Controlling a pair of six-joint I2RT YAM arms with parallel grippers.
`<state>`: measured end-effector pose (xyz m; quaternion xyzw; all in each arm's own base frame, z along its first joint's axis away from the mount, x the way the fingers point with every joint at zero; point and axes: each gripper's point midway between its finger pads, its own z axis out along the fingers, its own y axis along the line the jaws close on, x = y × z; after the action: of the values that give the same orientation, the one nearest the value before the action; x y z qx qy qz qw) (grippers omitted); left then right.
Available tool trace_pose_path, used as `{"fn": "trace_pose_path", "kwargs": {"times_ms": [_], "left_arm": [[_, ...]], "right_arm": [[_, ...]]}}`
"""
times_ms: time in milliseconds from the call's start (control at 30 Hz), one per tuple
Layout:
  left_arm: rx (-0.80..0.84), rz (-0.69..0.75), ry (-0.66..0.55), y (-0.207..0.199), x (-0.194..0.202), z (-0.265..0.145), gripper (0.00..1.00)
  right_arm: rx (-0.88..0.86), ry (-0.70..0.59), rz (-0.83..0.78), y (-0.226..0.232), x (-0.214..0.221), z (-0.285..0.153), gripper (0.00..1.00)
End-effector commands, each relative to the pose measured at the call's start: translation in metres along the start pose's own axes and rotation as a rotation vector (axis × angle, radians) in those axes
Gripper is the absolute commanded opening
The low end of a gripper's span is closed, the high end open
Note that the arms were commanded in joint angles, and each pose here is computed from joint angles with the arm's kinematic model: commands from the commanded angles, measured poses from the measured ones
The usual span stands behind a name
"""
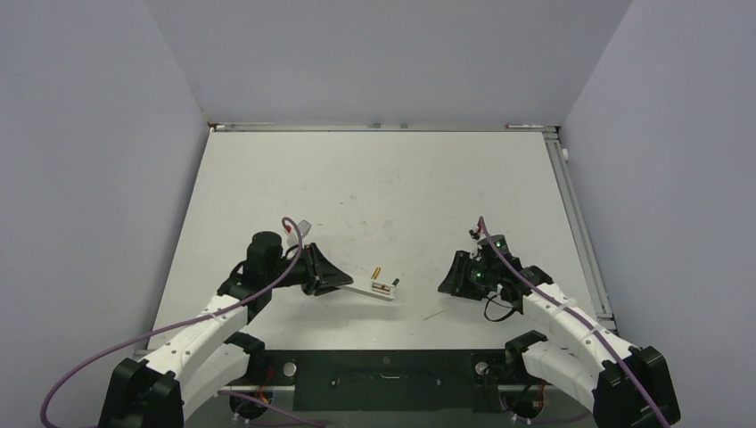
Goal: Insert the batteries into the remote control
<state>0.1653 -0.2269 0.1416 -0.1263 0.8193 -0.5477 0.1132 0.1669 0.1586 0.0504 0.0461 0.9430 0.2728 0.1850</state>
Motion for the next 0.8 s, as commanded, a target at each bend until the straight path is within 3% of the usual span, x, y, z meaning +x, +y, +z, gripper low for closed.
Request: {"fn": "trace_pose_path", "kwargs": {"times_ms": [0, 567, 767], "left_arm": [[0.036, 0.046, -0.008, -0.005, -0.003, 0.0, 0.0], [-0.088, 0.008, 0.01, 0.036, 0.017, 0.031, 0.0], [-0.164, 0.002, -0.027, 0.059, 0.014, 0.036, 0.0]], "right_arm": [[0.07, -0.12, 0.037, -0.01, -0.026, -0.012, 0.4], [-0.051, -0.237, -0.01, 0.027, -0.061, -0.037, 0.44], [-0.097, -0.207, -0.039, 0.038, -0.06, -0.035, 0.45]]}}
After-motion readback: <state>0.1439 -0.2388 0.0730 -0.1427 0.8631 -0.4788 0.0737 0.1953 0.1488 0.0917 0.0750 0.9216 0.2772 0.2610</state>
